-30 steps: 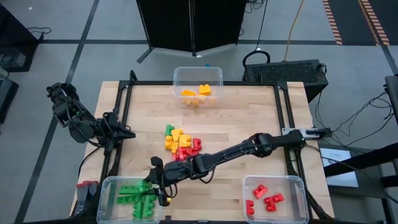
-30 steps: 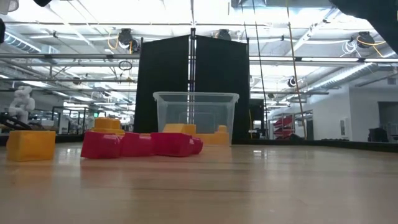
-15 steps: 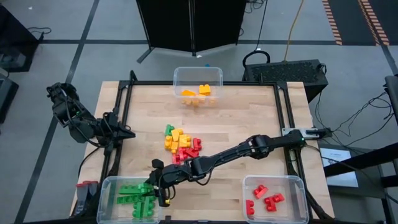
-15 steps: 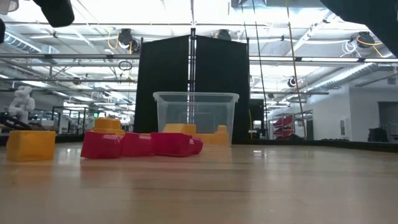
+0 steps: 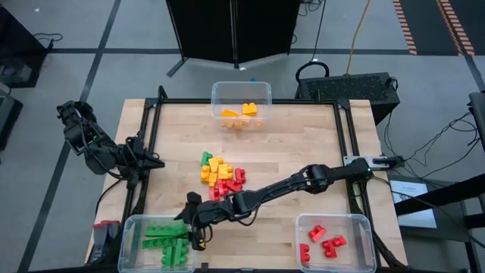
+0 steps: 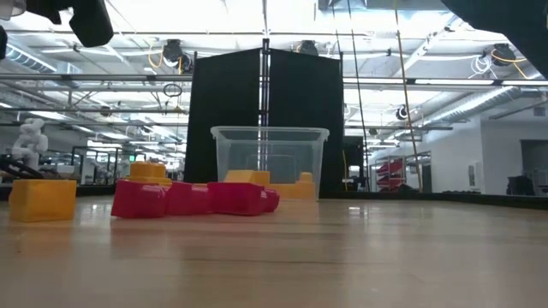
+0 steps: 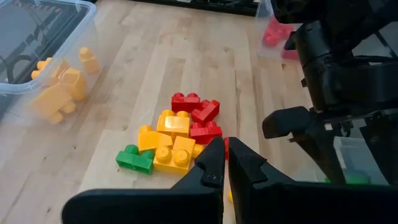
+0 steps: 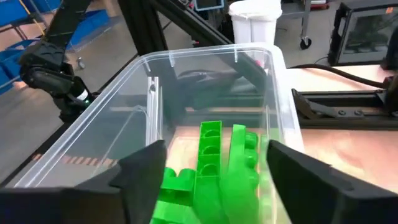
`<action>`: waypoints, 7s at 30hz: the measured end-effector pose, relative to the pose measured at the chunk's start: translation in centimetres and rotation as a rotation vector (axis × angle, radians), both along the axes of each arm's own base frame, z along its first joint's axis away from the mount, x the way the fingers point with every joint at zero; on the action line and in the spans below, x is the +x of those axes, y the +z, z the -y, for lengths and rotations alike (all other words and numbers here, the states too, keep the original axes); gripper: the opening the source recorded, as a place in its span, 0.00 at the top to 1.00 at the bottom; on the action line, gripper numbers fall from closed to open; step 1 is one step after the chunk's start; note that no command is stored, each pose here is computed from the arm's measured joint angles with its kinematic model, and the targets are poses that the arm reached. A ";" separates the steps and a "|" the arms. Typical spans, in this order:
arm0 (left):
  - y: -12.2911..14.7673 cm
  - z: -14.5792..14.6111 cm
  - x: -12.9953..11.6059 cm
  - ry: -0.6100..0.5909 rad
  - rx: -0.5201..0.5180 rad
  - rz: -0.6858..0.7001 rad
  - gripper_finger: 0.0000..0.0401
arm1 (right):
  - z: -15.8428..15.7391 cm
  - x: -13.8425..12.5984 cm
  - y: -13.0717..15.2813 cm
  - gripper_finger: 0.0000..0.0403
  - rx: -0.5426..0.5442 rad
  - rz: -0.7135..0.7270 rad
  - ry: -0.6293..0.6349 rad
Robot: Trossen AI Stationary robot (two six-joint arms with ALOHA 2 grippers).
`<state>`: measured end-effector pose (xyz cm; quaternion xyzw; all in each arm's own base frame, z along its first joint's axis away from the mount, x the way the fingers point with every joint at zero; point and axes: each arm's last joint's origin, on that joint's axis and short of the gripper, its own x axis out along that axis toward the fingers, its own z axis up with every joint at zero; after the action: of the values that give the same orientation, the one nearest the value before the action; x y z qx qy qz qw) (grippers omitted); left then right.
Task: Sort blocks
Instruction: Put the green game piece into the bottom left transparent bin
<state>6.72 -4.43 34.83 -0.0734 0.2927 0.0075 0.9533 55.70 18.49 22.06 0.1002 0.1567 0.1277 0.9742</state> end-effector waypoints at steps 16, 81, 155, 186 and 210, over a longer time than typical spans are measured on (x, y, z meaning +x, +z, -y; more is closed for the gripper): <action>-0.1 -0.1 -0.1 0.001 0.007 -0.008 0.99 | 3.9 -3.7 13.0 0.36 -0.187 0.209 -0.090; 0.0 -0.4 0.0 0.111 0.025 0.041 0.99 | 26.1 -0.4 -6.3 0.36 -0.217 -0.621 -0.295; -0.1 -0.3 0.0 0.106 0.035 0.031 0.99 | 24.4 0.1 -0.9 0.68 -0.136 -0.405 -0.379; -0.1 -0.2 0.1 0.109 0.027 0.034 0.99 | 27.1 -1.6 -5.6 0.68 -0.060 -0.725 -0.478; -0.2 0.0 0.1 0.068 -0.031 -0.006 0.99 | 19.7 -5.4 -5.1 0.68 -0.102 -1.152 -0.385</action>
<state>6.79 -4.39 34.67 -0.0982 0.2931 0.0355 0.9504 50.33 -1.25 16.96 0.1330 0.6434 -0.1332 0.7420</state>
